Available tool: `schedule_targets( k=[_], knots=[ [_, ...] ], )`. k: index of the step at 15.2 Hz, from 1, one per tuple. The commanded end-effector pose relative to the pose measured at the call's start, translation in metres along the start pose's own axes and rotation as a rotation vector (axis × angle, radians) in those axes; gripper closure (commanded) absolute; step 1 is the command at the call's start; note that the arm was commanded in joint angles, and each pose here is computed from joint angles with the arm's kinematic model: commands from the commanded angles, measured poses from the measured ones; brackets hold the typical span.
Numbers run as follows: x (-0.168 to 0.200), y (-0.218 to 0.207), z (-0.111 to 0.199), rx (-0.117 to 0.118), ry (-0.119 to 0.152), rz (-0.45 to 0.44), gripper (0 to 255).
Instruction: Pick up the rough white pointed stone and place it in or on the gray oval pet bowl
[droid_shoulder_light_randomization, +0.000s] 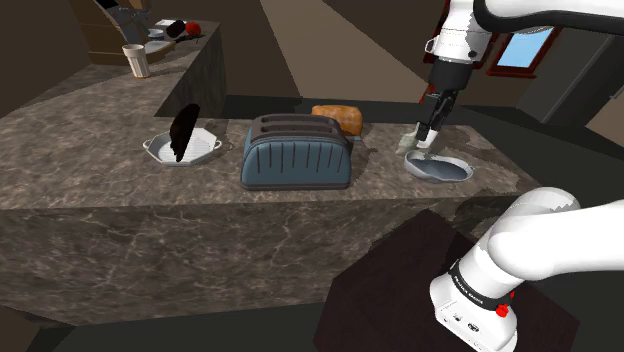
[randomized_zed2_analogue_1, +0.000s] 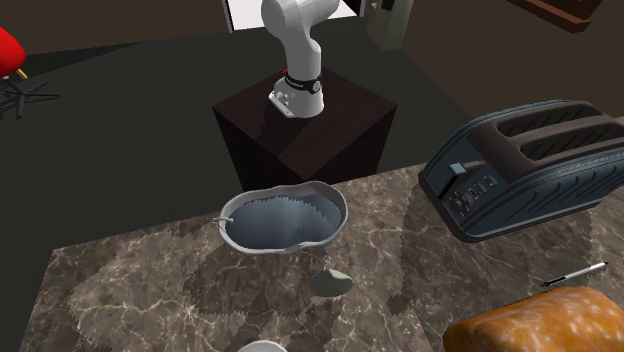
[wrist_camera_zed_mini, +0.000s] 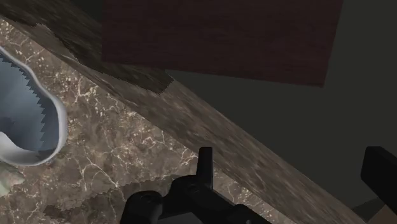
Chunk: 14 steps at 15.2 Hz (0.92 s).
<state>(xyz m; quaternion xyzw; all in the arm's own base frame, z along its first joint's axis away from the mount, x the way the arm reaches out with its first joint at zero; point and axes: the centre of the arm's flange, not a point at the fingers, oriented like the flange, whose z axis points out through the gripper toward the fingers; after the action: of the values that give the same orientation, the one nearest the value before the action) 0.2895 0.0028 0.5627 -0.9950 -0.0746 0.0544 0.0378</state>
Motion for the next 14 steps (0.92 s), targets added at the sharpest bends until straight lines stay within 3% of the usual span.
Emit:
schedule_targets(
  k=[1,14],
  knots=[
    [0.000,0.000,0.000,0.000,0.000,0.000,0],
    [0.055,0.142,0.062,-0.071,-0.060,-0.100,0]
  ],
)
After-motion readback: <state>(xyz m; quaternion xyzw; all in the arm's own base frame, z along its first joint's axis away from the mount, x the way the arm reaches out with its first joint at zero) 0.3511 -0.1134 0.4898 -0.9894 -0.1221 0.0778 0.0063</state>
